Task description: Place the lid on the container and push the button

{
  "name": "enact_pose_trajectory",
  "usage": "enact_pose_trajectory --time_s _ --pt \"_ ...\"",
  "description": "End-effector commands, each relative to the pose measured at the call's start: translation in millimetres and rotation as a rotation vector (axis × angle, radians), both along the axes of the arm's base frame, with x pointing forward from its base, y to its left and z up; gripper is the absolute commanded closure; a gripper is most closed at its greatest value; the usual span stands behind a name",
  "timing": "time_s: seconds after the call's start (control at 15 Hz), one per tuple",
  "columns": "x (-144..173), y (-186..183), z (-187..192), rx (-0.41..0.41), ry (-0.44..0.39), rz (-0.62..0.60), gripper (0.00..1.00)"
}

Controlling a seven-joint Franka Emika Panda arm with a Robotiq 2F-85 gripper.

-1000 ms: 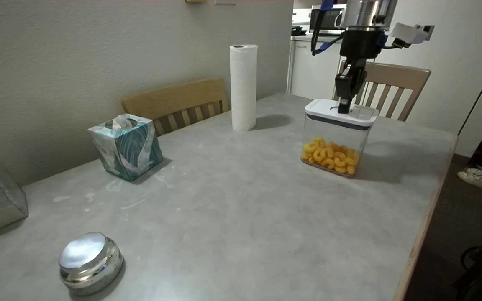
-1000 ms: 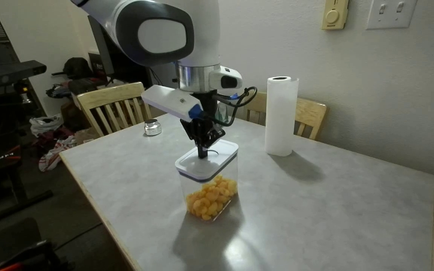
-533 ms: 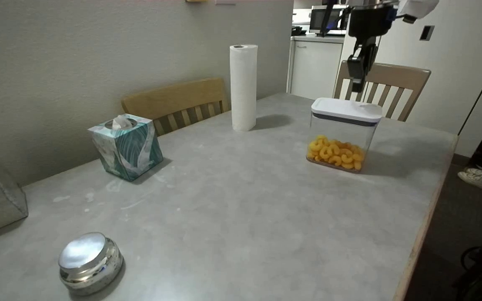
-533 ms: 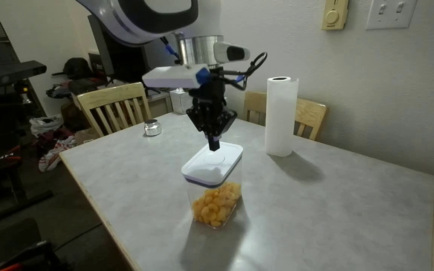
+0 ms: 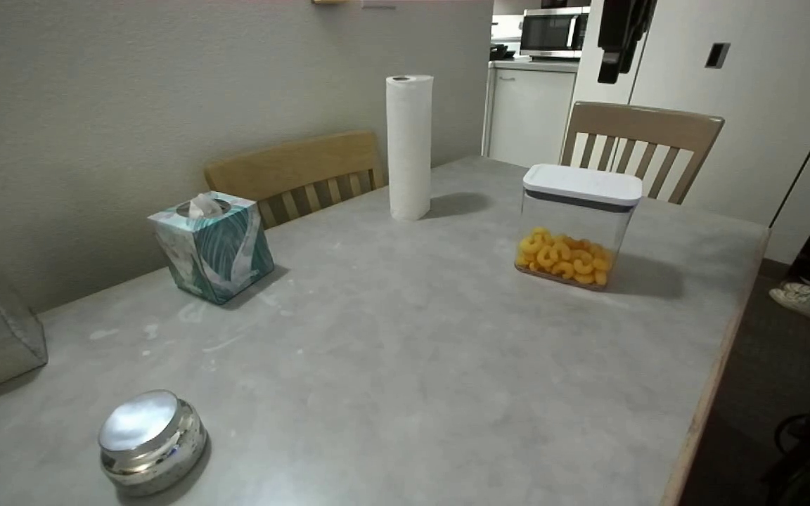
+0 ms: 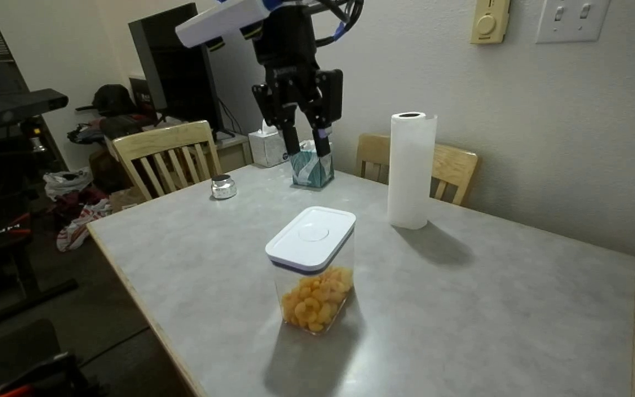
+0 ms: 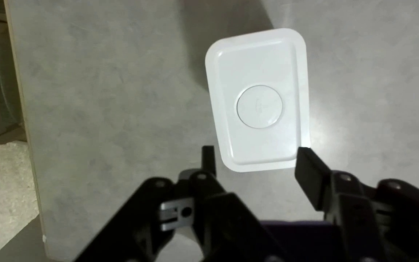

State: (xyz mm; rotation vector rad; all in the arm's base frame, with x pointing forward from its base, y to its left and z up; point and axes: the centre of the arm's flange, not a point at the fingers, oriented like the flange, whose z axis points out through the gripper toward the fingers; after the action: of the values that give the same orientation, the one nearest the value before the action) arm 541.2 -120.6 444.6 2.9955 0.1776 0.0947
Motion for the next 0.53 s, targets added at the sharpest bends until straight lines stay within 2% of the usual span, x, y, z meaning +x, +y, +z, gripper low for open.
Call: enact_pose_trajectory --time_s 0.0,0.07,0.13,0.47 --pt "-4.3 1.0 9.5 0.037 -0.007 0.003 0.11" --pt "-4.5 1.4 9.3 0.045 -0.010 -0.001 0.03" --pt "-4.7 1.3 8.7 0.058 -0.012 -0.007 0.01" --pt "-6.3 0.6 7.7 0.111 -0.025 -0.045 0.00"
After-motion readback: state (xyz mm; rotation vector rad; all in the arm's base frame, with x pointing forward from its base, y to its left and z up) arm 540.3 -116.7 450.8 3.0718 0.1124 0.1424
